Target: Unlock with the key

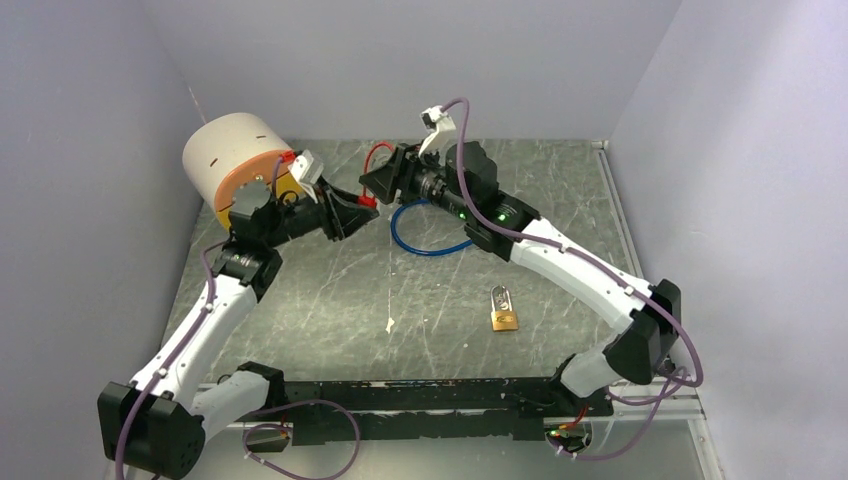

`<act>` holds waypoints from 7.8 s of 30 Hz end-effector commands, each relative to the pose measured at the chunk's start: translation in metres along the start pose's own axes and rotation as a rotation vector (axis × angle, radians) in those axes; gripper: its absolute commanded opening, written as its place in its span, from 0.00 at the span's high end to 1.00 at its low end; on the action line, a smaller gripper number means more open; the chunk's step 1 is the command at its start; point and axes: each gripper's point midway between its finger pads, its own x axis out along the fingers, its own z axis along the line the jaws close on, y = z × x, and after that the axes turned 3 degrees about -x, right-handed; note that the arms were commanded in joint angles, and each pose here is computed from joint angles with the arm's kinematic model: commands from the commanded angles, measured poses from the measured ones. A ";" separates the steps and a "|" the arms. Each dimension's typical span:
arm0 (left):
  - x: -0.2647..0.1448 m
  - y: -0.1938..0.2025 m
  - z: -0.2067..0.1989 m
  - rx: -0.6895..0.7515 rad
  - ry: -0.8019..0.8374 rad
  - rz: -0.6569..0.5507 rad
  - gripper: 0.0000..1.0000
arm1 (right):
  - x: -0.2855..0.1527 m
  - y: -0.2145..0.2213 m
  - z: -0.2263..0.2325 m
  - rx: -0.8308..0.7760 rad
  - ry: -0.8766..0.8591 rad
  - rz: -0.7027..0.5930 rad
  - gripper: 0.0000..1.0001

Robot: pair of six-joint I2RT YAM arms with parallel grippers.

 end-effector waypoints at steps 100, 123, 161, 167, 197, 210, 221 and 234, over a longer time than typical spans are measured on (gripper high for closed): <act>-0.026 0.049 -0.013 -0.069 -0.023 0.205 0.97 | -0.097 -0.047 -0.036 -0.406 0.066 -0.115 0.91; -0.102 0.135 0.124 -0.266 -0.926 0.414 0.97 | -0.132 -0.045 -0.060 -0.358 0.206 -0.058 0.08; -0.091 0.116 0.126 -0.429 -1.004 0.349 0.26 | -0.220 0.222 -0.287 0.319 1.053 0.659 0.67; -0.072 0.108 0.107 -0.454 -0.847 0.247 0.27 | -0.221 0.252 -0.292 0.360 1.049 0.727 0.65; -0.019 0.063 0.048 -0.465 -0.367 0.059 0.26 | -0.162 0.105 -0.205 0.103 0.640 0.365 1.00; 0.020 0.049 -0.039 -0.459 0.135 0.118 0.28 | -0.088 0.014 -0.034 0.207 -0.226 0.131 1.00; 0.027 0.015 -0.056 -0.486 0.241 0.047 0.47 | -0.092 0.010 0.008 0.221 -0.445 0.117 1.00; 0.020 0.004 -0.072 -0.426 0.312 0.038 0.62 | -0.081 0.012 0.004 0.242 -0.413 0.107 1.00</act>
